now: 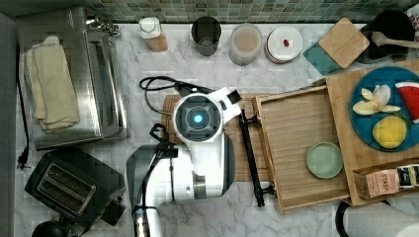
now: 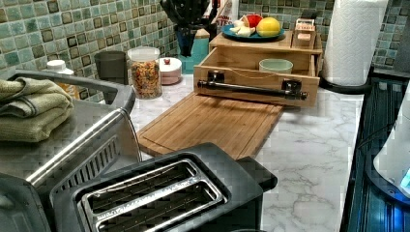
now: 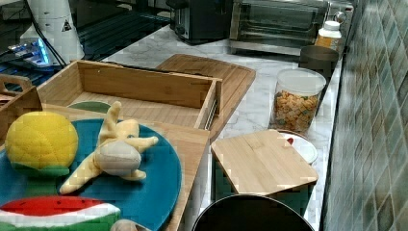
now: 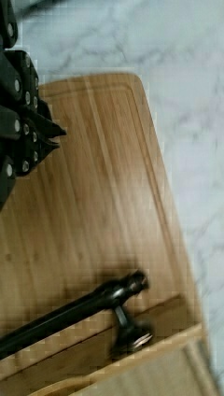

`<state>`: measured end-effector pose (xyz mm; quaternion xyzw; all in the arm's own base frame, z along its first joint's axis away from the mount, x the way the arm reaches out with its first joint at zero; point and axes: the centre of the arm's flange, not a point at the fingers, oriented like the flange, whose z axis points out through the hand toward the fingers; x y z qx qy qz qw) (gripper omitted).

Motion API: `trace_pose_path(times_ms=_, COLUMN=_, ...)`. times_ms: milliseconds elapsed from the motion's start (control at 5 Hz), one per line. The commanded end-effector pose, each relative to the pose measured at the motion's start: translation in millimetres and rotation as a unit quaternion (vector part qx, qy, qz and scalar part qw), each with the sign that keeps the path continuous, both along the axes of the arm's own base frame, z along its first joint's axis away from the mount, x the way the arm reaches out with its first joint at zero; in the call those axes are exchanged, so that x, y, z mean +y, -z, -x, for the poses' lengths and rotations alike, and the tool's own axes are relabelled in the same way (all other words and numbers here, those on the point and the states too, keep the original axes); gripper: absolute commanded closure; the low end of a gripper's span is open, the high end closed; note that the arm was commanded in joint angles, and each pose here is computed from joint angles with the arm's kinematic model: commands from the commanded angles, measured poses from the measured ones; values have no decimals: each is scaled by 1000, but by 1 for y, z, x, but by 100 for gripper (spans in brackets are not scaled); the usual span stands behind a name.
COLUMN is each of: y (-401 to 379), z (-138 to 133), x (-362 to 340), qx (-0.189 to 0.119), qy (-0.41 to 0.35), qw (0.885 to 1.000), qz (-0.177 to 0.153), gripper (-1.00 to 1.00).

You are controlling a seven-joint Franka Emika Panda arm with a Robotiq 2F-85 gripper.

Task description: Close the drawer.

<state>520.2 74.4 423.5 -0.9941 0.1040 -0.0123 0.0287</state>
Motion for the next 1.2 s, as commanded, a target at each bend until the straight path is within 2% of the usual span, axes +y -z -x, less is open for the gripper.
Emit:
trace_pose_path(times_ms=200, y=61, z=19, x=6, qx=18, qy=-107, qw=992, qz=63, gripper=100)
trace_pose_path(times_ms=400, y=82, z=30, x=12, qx=17, qy=-112, qw=991, qz=73, gripper=100)
trace_pose_path(times_ms=600, y=109, z=45, x=10, qx=30, qy=-100, qw=993, qz=62, gripper=100)
trace_pose_path(times_ms=800, y=131, z=53, x=7, qx=29, qy=-115, qw=991, qz=65, gripper=100)
trace_pose_path(times_ms=1200, y=150, z=54, x=-23, qx=28, qy=-145, qw=987, qz=63, gripper=100)
